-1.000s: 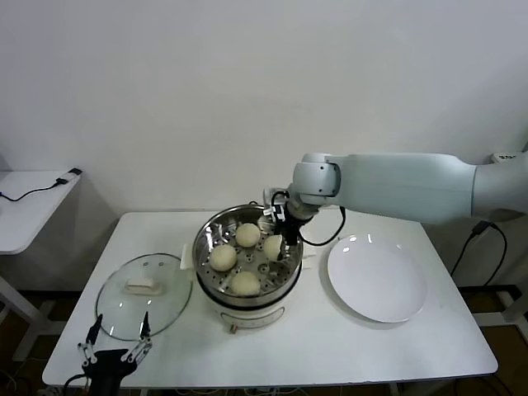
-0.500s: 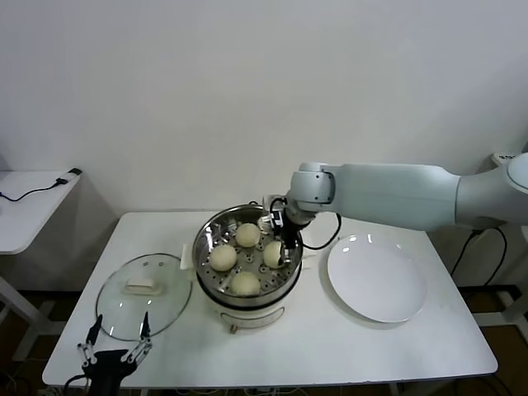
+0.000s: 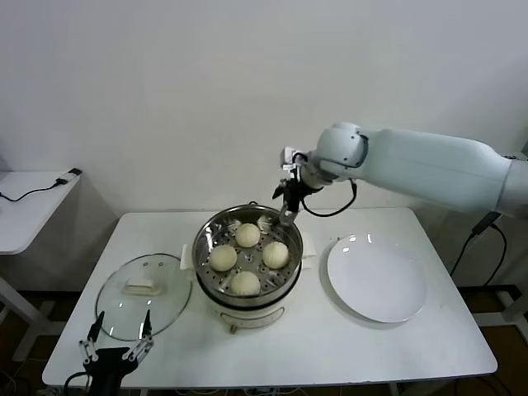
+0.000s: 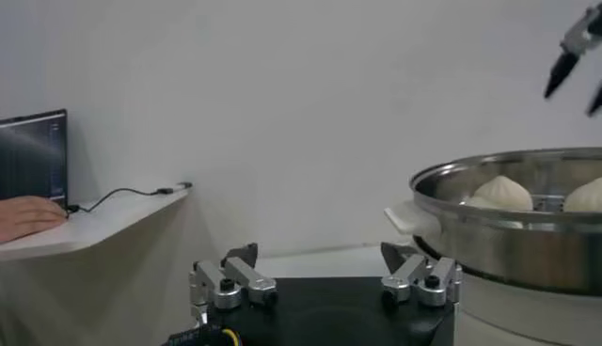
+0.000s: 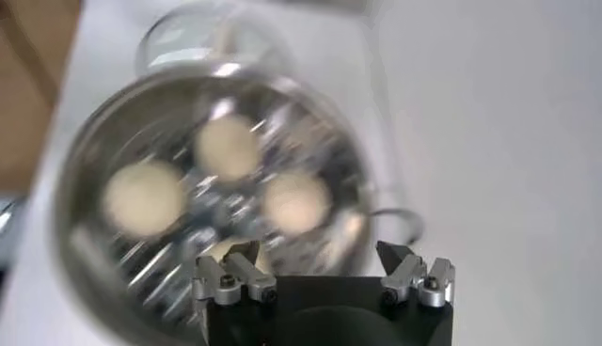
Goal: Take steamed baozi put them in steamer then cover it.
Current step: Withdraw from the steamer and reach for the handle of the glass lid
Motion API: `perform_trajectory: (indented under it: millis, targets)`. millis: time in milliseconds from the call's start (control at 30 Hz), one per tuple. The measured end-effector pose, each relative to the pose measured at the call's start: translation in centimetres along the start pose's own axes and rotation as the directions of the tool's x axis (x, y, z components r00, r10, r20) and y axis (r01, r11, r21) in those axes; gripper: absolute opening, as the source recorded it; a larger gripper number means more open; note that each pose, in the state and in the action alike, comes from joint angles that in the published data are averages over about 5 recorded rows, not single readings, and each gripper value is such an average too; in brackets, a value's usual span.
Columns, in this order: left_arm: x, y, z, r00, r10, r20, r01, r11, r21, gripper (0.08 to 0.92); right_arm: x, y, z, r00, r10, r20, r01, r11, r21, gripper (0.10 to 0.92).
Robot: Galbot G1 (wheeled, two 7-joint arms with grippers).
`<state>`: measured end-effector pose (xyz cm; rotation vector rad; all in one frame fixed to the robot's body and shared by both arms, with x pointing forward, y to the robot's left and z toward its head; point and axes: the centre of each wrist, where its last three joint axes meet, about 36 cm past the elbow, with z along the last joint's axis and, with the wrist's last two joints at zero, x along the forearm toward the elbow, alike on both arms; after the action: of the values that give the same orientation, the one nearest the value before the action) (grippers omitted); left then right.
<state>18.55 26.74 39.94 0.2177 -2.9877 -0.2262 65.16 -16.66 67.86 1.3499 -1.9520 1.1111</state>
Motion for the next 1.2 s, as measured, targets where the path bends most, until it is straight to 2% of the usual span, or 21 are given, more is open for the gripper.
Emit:
perform_trajectory:
  millis: [100, 233, 367, 533, 733, 900, 1000, 1200]
  targets:
    - [-0.3, 0.3, -0.1, 0.9999, -0.004, 0.01, 0.004, 1.0, 0.004, 0.823, 1.3, -0.4, 2.3, 0.988, 0.121, 0.096, -0.115, 0.991, -0.063, 0.823]
    - [-0.9, 0.7, -0.4, 0.9995, -0.008, 0.03, 0.007, 1.0, 0.013, 0.823, 2.5, 0.1, 6.7, 0.94, 0.283, 0.193, -0.248, 0.95, -0.188, 0.823]
    - [-1.5, 0.8, -0.6, 0.9989, -0.007, 0.047, 0.005, 1.0, 0.031, 0.823, 2.7, 2.3, 12.1, 0.874, 0.426, 0.234, -0.344, 0.883, -0.32, 0.823]
    - [-2.0, 0.9, -0.5, 0.9979, -0.01, 0.064, 0.007, 0.999, 0.042, 0.823, 2.6, 6.3, 17.8, 0.783, 0.563, 0.264, -0.412, 0.788, -0.458, 0.823]
    - [-2.7, 1.0, -0.6, 0.9959, -0.005, 0.09, 0.002, 0.999, 0.043, 0.823, 2.1, 11.6, 23.3, 0.682, 0.68, 0.27, -0.451, 0.682, -0.576, 0.823]
    - [-2.9, 1.1, -0.3, 0.9955, 0.003, 0.095, -0.006, 0.999, 0.032, 0.823, 0.3, 17.5, 28.2, 0.626, 0.743, 0.238, -0.444, 0.59, -0.674, 0.823]
    - [-3.0, 1.2, 0.1, 0.9953, 0.005, 0.097, -0.007, 1.0, 0.019, 0.823, -1.3, 22.0, 31.0, 0.616, 0.76, 0.206, -0.423, 0.54, -0.728, 0.823]
    - [-3.3, 1.5, 0.8, 0.9953, -0.003, 0.097, 0.009, 0.998, -0.059, 0.823, -4.5, 31.9, 34.6, 0.637, 0.758, 0.14, -0.365, 0.457, -0.811, 0.823]
